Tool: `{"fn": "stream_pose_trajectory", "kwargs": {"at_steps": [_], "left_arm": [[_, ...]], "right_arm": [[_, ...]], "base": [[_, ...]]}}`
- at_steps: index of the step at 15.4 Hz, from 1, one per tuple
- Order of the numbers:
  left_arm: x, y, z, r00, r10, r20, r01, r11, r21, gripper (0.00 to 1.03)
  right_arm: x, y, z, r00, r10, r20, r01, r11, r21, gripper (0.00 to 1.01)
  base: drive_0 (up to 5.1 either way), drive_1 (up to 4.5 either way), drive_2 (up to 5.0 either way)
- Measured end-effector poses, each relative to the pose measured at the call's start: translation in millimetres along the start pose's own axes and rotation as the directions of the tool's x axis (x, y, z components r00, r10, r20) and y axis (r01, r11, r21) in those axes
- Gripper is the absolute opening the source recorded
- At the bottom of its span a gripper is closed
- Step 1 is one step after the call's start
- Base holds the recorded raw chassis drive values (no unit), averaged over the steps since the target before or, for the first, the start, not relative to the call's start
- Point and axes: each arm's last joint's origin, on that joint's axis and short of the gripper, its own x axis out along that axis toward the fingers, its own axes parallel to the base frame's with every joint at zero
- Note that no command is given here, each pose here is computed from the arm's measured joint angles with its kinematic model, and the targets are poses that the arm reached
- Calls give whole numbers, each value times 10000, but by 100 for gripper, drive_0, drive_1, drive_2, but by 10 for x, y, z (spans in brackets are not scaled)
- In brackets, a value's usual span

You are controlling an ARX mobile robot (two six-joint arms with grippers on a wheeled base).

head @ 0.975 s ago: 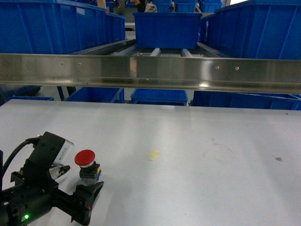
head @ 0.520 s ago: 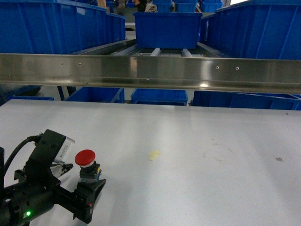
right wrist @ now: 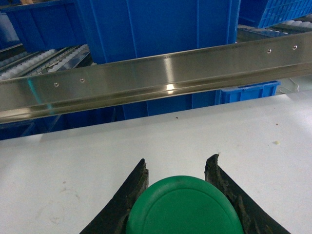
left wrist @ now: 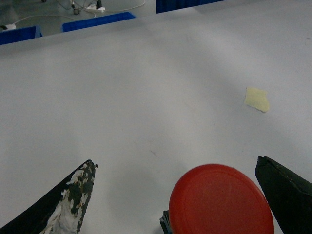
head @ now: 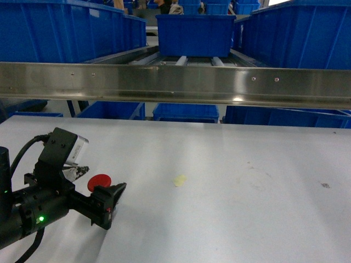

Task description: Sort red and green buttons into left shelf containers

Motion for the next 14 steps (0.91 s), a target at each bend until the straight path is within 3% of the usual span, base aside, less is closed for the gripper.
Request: {"fn": "stream_pose_trajectory", "kwargs": {"at_steps": [4, 6, 13, 14], "left_arm": [[65, -8, 61, 9997, -66, 251, 62, 9998, 178, 98], [102, -35, 86, 9994, -40, 335, 25, 9991, 434, 98], [118, -125, -66, 9996, 130, -240, -120, 9990, 423, 98], [119, -125, -68, 9996, 150, -235, -138, 9987, 490, 92]], "right_arm": [[0, 0, 0, 10000, 0, 0, 0, 10000, 0, 31], [0, 0, 0, 10000, 0, 0, 0, 10000, 0, 31], [0, 0, 0, 10000, 0, 0, 0, 10000, 0, 31], [0, 0, 0, 10000, 0, 0, 0, 10000, 0, 31]], "base": [[0, 0, 0], [0, 0, 0], [0, 0, 0], [0, 0, 0]]}}
